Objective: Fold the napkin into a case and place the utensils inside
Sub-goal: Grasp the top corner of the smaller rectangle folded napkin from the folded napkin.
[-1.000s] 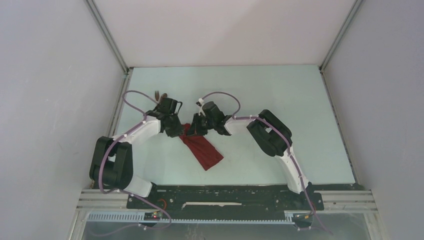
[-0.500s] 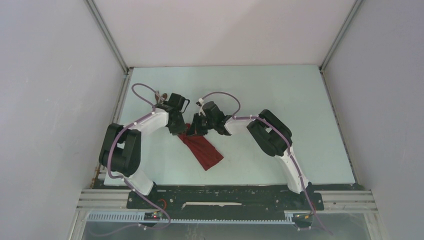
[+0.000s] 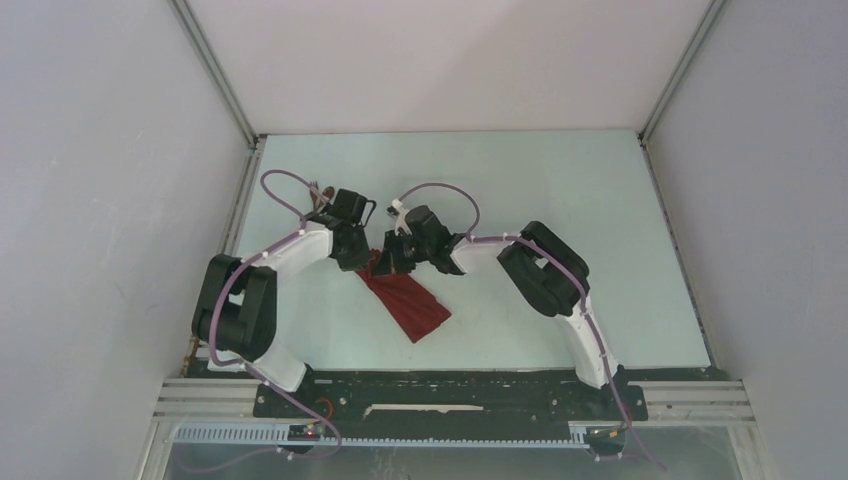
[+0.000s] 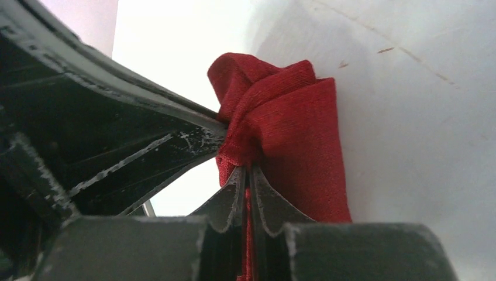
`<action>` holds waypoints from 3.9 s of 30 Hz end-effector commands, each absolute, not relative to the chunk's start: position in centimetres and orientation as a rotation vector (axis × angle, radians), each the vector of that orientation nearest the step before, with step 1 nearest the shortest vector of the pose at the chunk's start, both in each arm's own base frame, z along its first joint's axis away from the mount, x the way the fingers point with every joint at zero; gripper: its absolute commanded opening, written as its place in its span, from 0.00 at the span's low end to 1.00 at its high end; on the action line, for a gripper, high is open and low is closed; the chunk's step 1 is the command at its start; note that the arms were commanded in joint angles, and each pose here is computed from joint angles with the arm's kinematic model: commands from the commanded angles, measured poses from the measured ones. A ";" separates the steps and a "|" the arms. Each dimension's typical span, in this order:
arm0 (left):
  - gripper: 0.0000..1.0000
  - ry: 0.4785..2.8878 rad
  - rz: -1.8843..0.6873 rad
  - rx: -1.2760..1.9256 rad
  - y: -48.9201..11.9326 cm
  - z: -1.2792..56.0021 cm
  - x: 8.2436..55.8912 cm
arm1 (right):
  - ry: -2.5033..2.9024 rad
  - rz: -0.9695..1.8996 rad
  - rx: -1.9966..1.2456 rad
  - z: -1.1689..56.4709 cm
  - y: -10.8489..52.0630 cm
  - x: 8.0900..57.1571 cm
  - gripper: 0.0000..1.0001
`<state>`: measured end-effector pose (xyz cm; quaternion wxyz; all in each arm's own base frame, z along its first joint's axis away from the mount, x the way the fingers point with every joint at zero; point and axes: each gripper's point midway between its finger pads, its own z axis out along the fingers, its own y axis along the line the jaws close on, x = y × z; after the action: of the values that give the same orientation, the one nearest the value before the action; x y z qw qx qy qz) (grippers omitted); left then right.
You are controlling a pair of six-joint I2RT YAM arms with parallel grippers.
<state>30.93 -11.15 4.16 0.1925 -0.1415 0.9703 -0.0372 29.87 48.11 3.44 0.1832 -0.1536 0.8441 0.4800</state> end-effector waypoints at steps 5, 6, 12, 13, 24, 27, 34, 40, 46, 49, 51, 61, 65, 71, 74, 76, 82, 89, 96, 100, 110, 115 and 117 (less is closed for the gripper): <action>0.00 2.602 -0.294 -0.354 -12.3 6.4 31.5 | 2.163 1.491 -0.633 9.1 49.3 28.2 0.12; 0.00 2.598 -0.296 -0.356 -12.3 6.5 31.5 | 2.170 1.499 -0.630 8.8 49.3 28.1 0.14; 0.00 2.567 -0.330 -0.350 -12.5 7.5 31.5 | 2.266 1.551 -0.618 5.7 50.8 27.8 0.15; 0.00 2.573 -0.360 -0.343 -12.9 7.6 31.4 | 2.277 1.548 -0.616 5.3 51.1 27.9 0.15; 0.00 2.616 -0.376 -0.398 -12.6 7.3 29.8 | 2.487 1.429 -0.248 1.3 49.0 31.2 0.16; 0.00 2.624 -0.416 -0.390 -13.1 6.9 29.8 | 2.391 1.591 -0.400 4.2 50.6 30.5 0.22; 0.00 2.644 -0.472 -0.429 -13.6 7.0 29.8 | 2.256 1.885 -0.364 5.7 52.3 29.7 0.24; 0.00 2.654 -0.514 -0.480 -13.4 6.9 29.3 | 2.208 1.943 -0.288 7.2 51.8 31.8 0.28; 0.00 2.701 -0.508 -0.545 -12.7 5.0 29.0 | 2.429 1.769 -0.292 3.0 53.4 29.9 0.34; 0.00 2.694 -0.494 -0.562 -12.3 5.0 29.0 | 2.436 1.770 -0.228 3.0 52.7 31.1 0.39; 0.00 2.686 -0.481 -0.578 -11.9 5.0 29.0 | 2.448 1.751 -0.179 3.1 52.2 31.9 0.40; 0.00 2.674 -0.546 -0.642 -12.0 4.5 28.7 | 2.602 1.510 -0.046 1.1 52.8 32.8 0.24; 0.00 2.670 -0.535 -0.657 -11.5 4.3 29.0 | 2.607 1.521 -0.175 1.3 53.2 31.1 0.08; 0.00 2.654 -0.527 -0.701 -10.2 4.0 29.1 | 2.513 1.587 -0.269 4.0 50.4 30.5 0.43; 0.00 2.650 -0.533 -0.708 -10.0 4.1 29.0 | 2.458 1.644 -0.317 5.8 49.9 30.5 0.46; 0.00 2.643 -0.532 -0.708 -10.0 4.1 29.0 | 2.437 1.655 -0.334 6.4 49.5 30.4 0.47; 0.00 2.650 -0.521 -0.701 -9.7 3.8 28.4 | 2.398 1.702 -0.315 7.6 49.0 30.9 0.38; 0.00 2.642 -0.516 -0.699 -9.7 3.9 28.3 | 2.362 1.736 -0.328 8.0 49.9 31.9 0.14; 0.00 2.633 -0.516 -0.700 -9.5 4.2 28.4 | 2.383 1.741 -0.348 6.7 52.0 32.2 0.18; 0.00 2.614 -0.513 -0.695 -9.3 4.7 28.6 | 2.394 1.754 -0.338 5.7 52.3 31.7 0.17; 0.00 2.627 -0.495 -0.698 -9.1 4.2 28.6 | 2.323 1.766 -0.365 9.9 50.3 32.7 0.30; 0.00 2.624 -0.493 -0.699 -9.0 4.2 28.7 | 2.310 1.752 -0.350 10.6 48.9 32.8 0.34; 0.00 2.624 -0.492 -0.697 -9.0 4.2 28.7 | 2.317 1.751 -0.340 10.0 48.6 32.7 0.34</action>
<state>28.86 -9.26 4.17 0.1891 -0.2509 0.9325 -0.1782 32.24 49.25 6.49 0.0755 -0.0973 0.8075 0.5768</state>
